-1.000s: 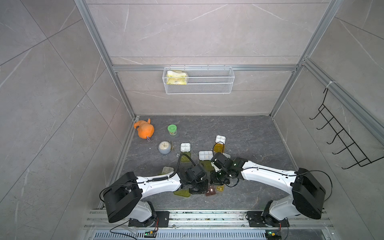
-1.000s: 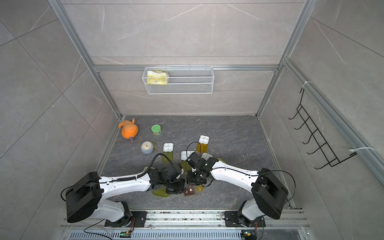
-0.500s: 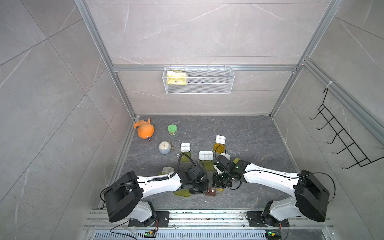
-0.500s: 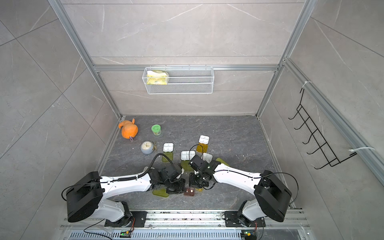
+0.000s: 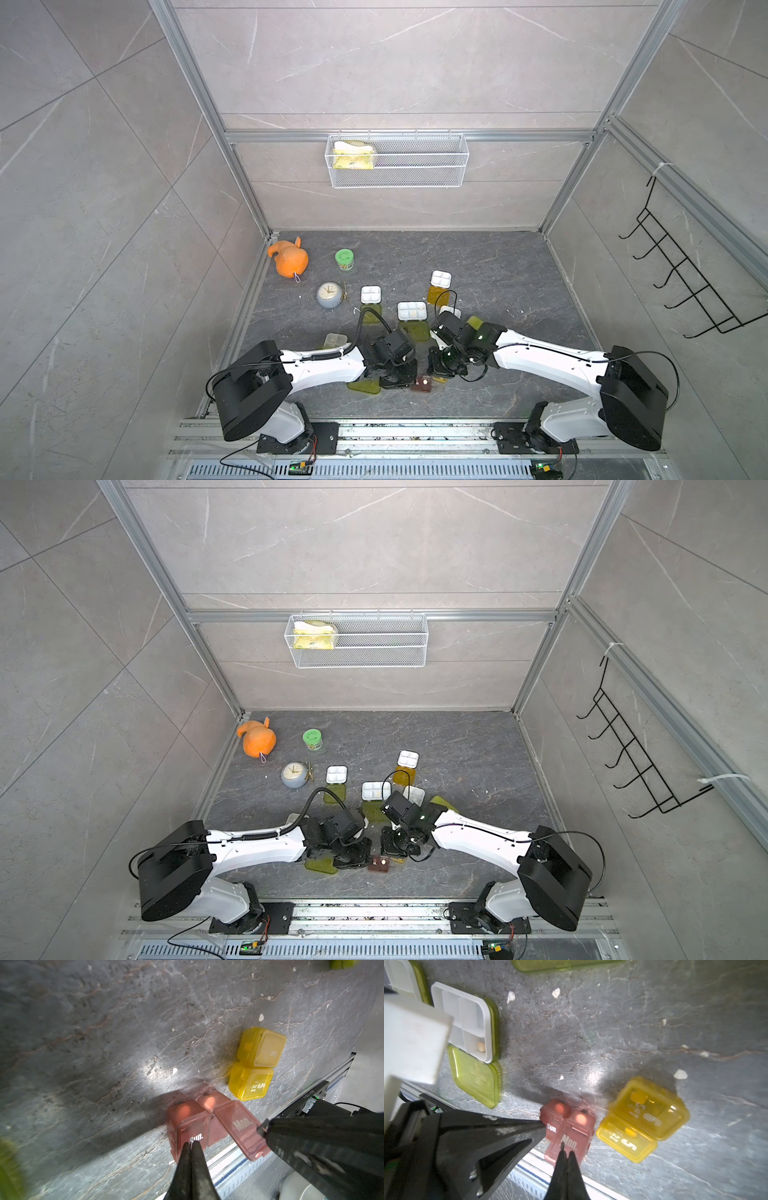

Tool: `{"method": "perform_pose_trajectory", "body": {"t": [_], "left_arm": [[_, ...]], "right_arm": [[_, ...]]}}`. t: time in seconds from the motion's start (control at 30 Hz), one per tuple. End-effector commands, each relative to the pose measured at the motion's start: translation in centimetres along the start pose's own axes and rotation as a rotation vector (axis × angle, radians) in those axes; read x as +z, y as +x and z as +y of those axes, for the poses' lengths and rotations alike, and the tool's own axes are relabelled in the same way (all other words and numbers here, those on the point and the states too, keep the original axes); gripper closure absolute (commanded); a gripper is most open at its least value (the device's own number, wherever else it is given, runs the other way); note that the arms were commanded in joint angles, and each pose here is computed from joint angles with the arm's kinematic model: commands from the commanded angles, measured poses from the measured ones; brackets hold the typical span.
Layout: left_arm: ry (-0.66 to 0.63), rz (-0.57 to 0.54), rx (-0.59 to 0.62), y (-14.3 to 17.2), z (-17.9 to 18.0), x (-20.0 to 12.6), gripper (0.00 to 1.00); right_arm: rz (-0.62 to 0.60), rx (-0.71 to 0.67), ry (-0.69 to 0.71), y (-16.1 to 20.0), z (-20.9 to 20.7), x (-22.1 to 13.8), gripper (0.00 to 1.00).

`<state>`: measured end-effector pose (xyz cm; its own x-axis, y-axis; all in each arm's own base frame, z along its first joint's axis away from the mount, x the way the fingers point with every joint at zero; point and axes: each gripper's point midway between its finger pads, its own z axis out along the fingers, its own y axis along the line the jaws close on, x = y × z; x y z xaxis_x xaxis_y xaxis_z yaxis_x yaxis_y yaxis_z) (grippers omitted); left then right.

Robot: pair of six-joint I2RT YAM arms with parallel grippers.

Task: Close pillboxes
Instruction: Close the lid on the pillbox.

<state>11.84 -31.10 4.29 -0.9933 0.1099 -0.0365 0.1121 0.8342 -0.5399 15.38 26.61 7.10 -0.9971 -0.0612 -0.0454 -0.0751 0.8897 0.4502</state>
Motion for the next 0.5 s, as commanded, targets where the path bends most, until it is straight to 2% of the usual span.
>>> {"method": "perform_pose_trajectory", "body": {"t": [0.0,0.47], "left_arm": [[-0.002,0.011,-0.010,0.3,0.1,0.5,1.00],[-0.040,0.040,-0.051,0.7,1.1,1.6,1.00]], "right_arm": [[-0.004,0.017,0.013,0.3,-0.7,-0.2,1.00],[-0.001,0.015,-0.009,0.6,-0.7,-0.2,1.00]]}}
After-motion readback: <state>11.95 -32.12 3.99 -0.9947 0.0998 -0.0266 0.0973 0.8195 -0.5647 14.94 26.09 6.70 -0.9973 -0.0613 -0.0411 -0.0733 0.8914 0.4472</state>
